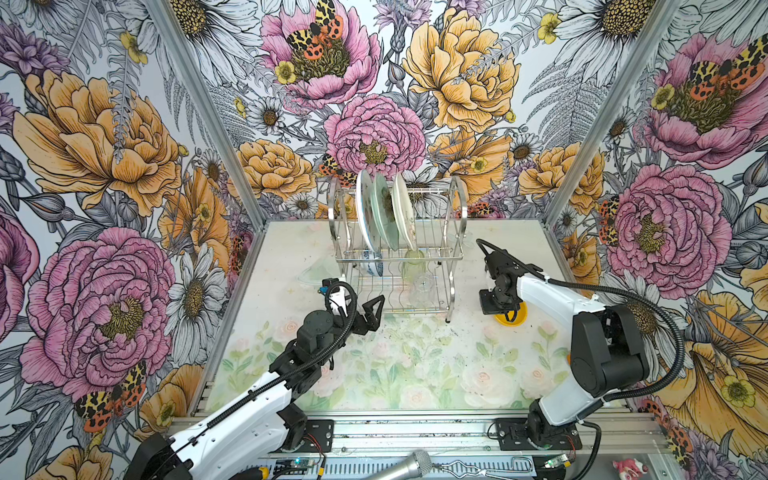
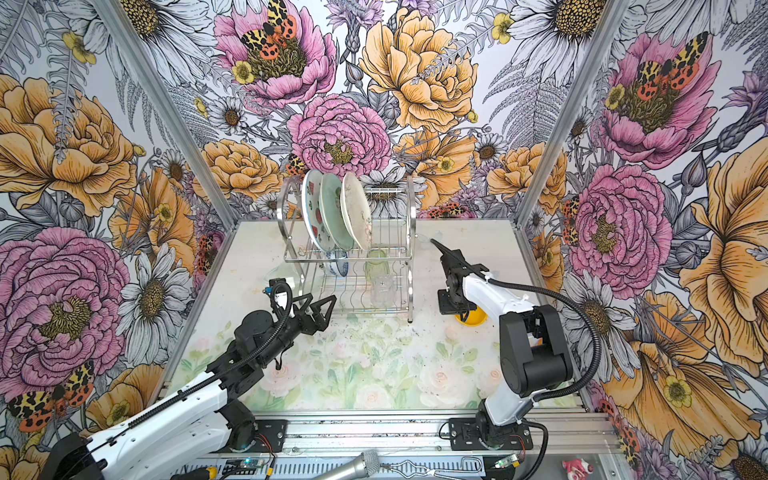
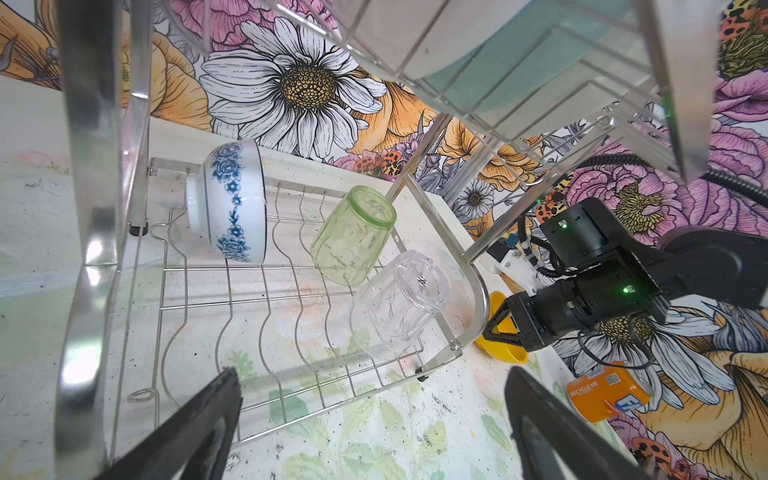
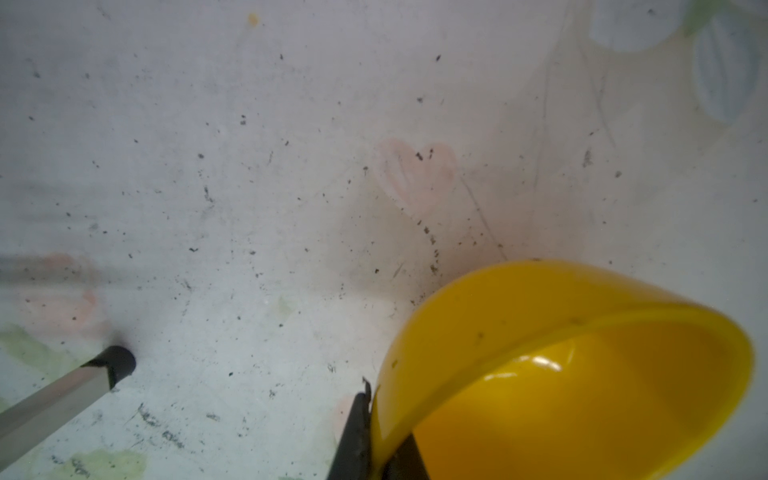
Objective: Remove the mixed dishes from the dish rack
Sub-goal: 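Set the yellow bowl on the table beside the rack with the right gripper, then open the right gripper and move it back toward the rack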
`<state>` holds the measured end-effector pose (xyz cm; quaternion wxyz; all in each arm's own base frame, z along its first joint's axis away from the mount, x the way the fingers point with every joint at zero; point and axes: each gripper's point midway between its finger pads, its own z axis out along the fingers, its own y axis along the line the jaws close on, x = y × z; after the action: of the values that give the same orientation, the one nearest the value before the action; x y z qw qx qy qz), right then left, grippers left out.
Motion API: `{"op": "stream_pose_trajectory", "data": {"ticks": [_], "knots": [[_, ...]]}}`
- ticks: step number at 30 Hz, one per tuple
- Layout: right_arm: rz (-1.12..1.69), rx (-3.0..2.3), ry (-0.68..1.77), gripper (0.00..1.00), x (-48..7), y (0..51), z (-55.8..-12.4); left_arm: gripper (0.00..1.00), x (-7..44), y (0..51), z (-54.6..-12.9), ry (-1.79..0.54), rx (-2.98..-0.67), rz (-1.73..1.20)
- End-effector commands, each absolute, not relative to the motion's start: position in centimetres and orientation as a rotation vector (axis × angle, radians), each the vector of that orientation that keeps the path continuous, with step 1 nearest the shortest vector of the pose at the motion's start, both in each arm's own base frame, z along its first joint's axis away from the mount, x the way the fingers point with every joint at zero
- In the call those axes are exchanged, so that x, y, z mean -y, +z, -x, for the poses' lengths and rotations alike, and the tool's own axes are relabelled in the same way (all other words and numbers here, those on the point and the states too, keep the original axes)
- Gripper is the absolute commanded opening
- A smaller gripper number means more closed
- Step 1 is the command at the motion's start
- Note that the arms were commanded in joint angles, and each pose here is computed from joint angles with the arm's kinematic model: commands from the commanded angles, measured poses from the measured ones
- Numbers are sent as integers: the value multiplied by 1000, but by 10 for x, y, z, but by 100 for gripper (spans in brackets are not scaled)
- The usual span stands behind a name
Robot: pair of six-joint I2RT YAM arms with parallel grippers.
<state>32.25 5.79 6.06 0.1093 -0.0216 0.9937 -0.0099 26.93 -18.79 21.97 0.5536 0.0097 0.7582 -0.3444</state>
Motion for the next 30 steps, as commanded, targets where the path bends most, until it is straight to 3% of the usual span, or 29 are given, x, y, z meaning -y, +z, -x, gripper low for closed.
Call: {"op": "stream_pose_trajectory", "data": {"ticks": [1,6,9,30], "knots": [[83,-2873,-36,25,-59,71,-335,99,191,234,-271,-830,-1762,-23],[66,-2805,-9,53,-60,84,-338,99,192,234,-271,-829,-1762,-28],[69,-2774,23,59,-64,91,-339,99,193,234,-273,-827,-1765,-30],[10,-2380,333,73,-90,155,-329,99,201,233,-269,-852,-1781,-61]]}}
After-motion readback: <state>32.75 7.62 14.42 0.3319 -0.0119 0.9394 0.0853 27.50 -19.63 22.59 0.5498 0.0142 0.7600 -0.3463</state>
